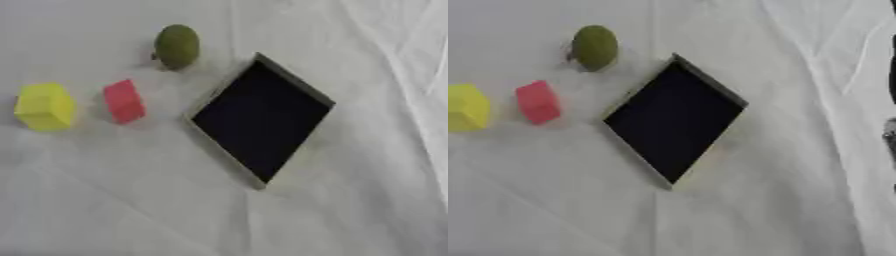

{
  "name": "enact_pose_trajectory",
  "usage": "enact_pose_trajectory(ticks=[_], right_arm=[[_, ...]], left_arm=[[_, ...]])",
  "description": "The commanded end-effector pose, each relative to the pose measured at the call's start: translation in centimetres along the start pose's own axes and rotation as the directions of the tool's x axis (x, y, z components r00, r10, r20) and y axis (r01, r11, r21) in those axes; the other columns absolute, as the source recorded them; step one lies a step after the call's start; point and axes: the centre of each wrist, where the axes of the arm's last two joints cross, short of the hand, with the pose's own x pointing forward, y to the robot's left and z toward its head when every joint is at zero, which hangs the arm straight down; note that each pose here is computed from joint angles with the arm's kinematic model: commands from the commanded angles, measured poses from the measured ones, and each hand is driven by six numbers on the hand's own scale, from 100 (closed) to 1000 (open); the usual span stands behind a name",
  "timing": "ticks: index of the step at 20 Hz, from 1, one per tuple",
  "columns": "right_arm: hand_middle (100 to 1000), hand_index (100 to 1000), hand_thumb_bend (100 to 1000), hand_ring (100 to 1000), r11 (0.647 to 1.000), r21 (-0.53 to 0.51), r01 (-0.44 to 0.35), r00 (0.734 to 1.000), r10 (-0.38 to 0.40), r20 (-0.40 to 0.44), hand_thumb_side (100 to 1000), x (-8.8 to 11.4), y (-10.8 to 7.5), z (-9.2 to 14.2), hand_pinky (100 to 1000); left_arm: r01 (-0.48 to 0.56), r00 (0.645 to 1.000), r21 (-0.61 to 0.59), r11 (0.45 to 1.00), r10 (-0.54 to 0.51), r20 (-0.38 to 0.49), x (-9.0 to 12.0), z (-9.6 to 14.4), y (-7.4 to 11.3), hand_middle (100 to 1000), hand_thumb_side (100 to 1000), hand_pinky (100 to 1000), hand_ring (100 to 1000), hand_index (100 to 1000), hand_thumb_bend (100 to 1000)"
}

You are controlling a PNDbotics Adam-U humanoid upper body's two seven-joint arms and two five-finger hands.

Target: Pick up objects on the table and place them in the box.

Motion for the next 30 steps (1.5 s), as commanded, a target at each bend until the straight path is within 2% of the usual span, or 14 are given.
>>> enact_pose_trajectory(ticks=[1, 2, 5, 7, 13, 19, 30], right_arm=[[719, 783, 100, 877, 1.000, 0.008, 0.005, 1.000, -0.006, 0.030, 654, 0.6, 0.0, -0.7, 833], [719, 783, 100, 877, 1.000, 0.008, 0.008, 1.000, -0.008, 0.030, 654, 0.6, 0.0, -0.7, 833], [718, 781, 100, 877, 1.000, 0.010, 0.014, 0.999, -0.015, 0.029, 653, 0.6, 0.1, -0.8, 833], [717, 780, 100, 877, 1.000, 0.009, 0.017, 0.999, -0.017, 0.027, 655, 0.6, 0.2, -0.8, 833], [715, 777, 100, 876, 1.000, 0.008, 0.024, 1.000, -0.024, 0.020, 656, 0.6, 0.3, -0.8, 834], [714, 775, 100, 875, 0.999, 0.013, 0.030, 0.999, -0.031, 0.015, 657, 0.6, 0.4, -0.7, 834], [713, 773, 100, 876, 0.999, 0.019, 0.042, 0.999, -0.042, 0.002, 659, 0.5, 0.7, -0.5, 835]], left_arm=[[-0.006, 1.000, -0.023, 1.000, 0.006, 0.015, -0.3, 0.2, 0.7, 884, 250, 926, 945, 971, 512], [-0.012, 1.000, -0.036, 0.999, 0.013, 0.022, -0.4, 0.0, 0.6, 885, 245, 926, 943, 970, 512], [-0.015, 1.000, -0.074, 0.997, 0.016, 0.017, -0.6, -0.3, 0.3, 887, 116, 929, 925, 964, 507], [-0.013, 1.000, -0.091, 0.996, 0.013, 0.003, -0.8, -0.4, 0.1, 889, 100, 930, 923, 964, 511], [-0.003, 0.999, -0.068, 0.998, 0.000, -0.041, -1.5, -1.3, -0.3, 910, 100, 939, 936, 980, 524], [-0.016, 1.000, -0.033, 0.999, 0.015, -0.026, -1.3, -2.4, -0.3, 907, 100, 937, 937, 978, 501], [-0.077, 0.997, -0.064, 0.995, 0.077, -0.012, -1.8, -4.3, -0.8, 882, 100, 920, 923, 957, 450]])
